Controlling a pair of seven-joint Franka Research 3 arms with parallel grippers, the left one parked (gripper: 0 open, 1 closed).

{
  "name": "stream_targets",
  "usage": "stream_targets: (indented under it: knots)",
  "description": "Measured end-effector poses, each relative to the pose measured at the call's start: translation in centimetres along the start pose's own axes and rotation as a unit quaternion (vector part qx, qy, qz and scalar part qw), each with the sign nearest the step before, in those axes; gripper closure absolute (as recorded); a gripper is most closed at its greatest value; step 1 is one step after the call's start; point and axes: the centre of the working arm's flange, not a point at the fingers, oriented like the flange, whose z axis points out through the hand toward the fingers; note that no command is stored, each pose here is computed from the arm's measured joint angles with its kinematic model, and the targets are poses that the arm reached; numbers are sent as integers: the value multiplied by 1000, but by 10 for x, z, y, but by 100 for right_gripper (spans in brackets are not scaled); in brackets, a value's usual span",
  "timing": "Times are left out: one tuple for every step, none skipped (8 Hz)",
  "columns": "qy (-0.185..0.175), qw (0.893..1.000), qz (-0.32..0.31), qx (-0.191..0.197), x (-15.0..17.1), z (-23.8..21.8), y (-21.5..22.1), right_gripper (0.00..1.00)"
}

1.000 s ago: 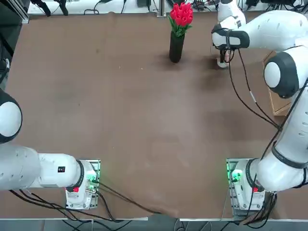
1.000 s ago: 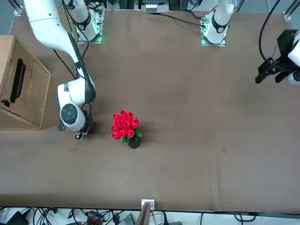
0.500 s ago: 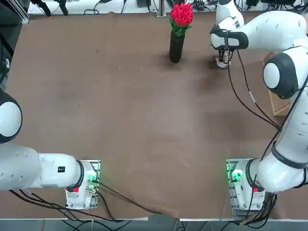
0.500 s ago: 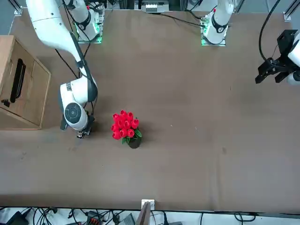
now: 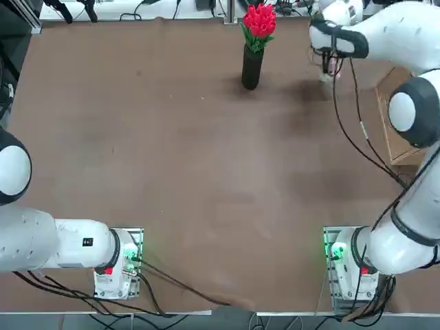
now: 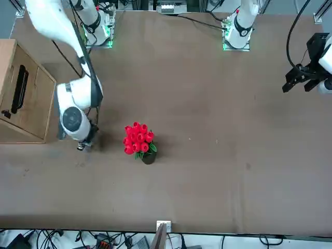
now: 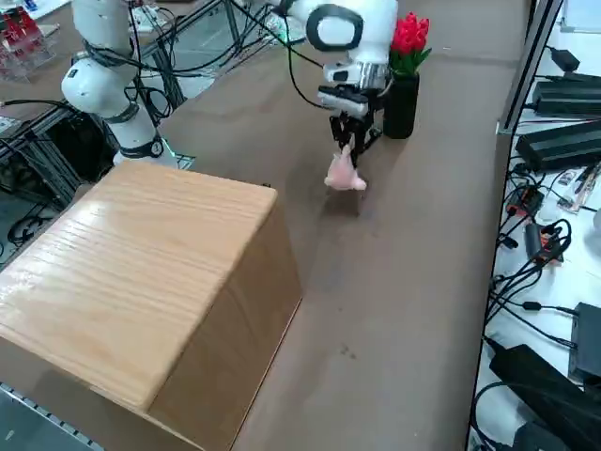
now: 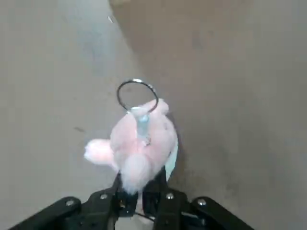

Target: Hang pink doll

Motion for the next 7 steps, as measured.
stream_targets:
  knots:
    - [-3,1000,-27,8,40,-32,-6,94]
    - [-6,999,-46,12,81,-54,-10,94]
    - [-7,998,-65,15,115,-65,-14,94]
    - [-8,996,-88,13,139,-70,-15,94]
    - [-16,994,-106,8,160,-70,-17,94]
    - [-35,992,-119,2,177,-66,-20,94]
    - [-47,991,-124,-4,190,-60,-21,94]
